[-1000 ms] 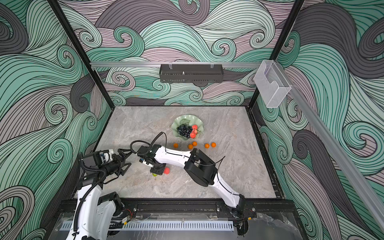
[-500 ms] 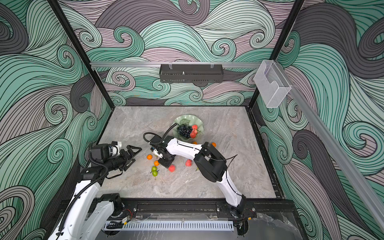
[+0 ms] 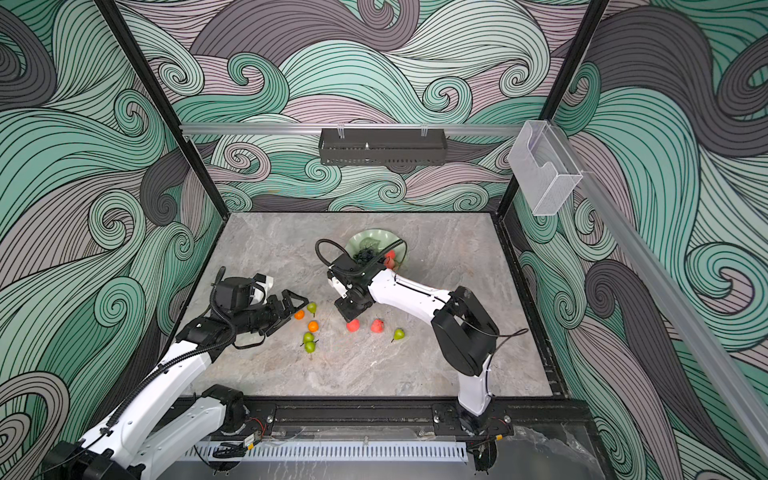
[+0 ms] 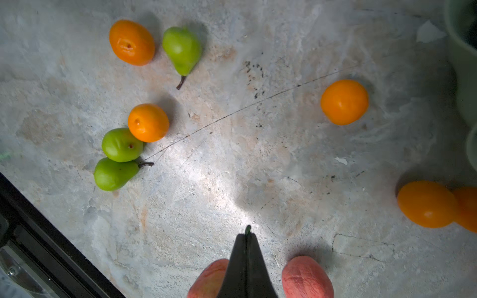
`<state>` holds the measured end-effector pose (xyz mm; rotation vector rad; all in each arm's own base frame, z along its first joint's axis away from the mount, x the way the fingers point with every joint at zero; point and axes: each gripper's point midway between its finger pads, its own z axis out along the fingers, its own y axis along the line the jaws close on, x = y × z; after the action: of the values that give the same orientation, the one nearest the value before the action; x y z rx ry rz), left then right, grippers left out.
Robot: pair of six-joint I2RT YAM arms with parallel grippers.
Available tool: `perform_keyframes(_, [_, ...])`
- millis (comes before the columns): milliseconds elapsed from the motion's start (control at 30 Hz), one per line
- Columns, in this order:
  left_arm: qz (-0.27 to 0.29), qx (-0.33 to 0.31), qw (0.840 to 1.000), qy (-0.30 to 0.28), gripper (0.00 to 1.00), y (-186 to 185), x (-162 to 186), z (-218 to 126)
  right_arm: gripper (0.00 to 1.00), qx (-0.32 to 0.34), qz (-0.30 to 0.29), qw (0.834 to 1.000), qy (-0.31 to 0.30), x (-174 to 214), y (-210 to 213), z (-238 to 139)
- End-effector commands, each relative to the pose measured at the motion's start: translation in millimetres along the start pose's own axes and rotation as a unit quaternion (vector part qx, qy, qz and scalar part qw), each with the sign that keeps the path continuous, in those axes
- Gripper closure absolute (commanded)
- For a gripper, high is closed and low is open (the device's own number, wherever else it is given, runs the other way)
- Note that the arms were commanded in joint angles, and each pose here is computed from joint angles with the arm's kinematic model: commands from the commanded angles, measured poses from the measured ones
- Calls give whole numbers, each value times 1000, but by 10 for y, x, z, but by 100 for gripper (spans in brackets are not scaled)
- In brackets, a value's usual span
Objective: Place and organize the fake fruits in the fruit bowl
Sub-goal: 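Carry the peach over the green bowl and release it with right gripper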
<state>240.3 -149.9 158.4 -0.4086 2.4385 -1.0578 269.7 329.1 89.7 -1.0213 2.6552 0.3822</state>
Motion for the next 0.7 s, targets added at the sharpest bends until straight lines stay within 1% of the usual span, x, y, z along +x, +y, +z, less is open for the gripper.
perform_keyframes(0, [44,27,998,-29,1,-317,-160,25,100,-16,71,996,-59,-161,-109,-223])
perform_keyframes(67, [61,35,997,-26,1,-432,-147,84,100,-16,104,991,-81,-189,-230,-312])
perform_keyframes(167, [92,48,994,-24,1,-627,-143,161,100,-8,168,979,-118,-242,-486,-452])
perform_keyframes(300, [130,58,990,-22,1,-857,-152,288,100,5,274,949,-158,-268,-887,-610])
perform_keyframes(400, [160,58,985,-20,1,-999,-168,387,100,22,337,924,-179,-266,-1145,-695])
perform_keyframes(500, [181,49,982,-22,1,-1087,-194,485,100,52,382,902,-193,-267,-1355,-757])
perform_keyframes(600, [194,45,980,-24,1,-1180,-239,579,100,89,413,882,-209,-290,-1532,-822])
perform_keyframes(667, [202,42,978,-26,1,-1232,-272,633,100,111,423,872,-219,-325,-1626,-858])
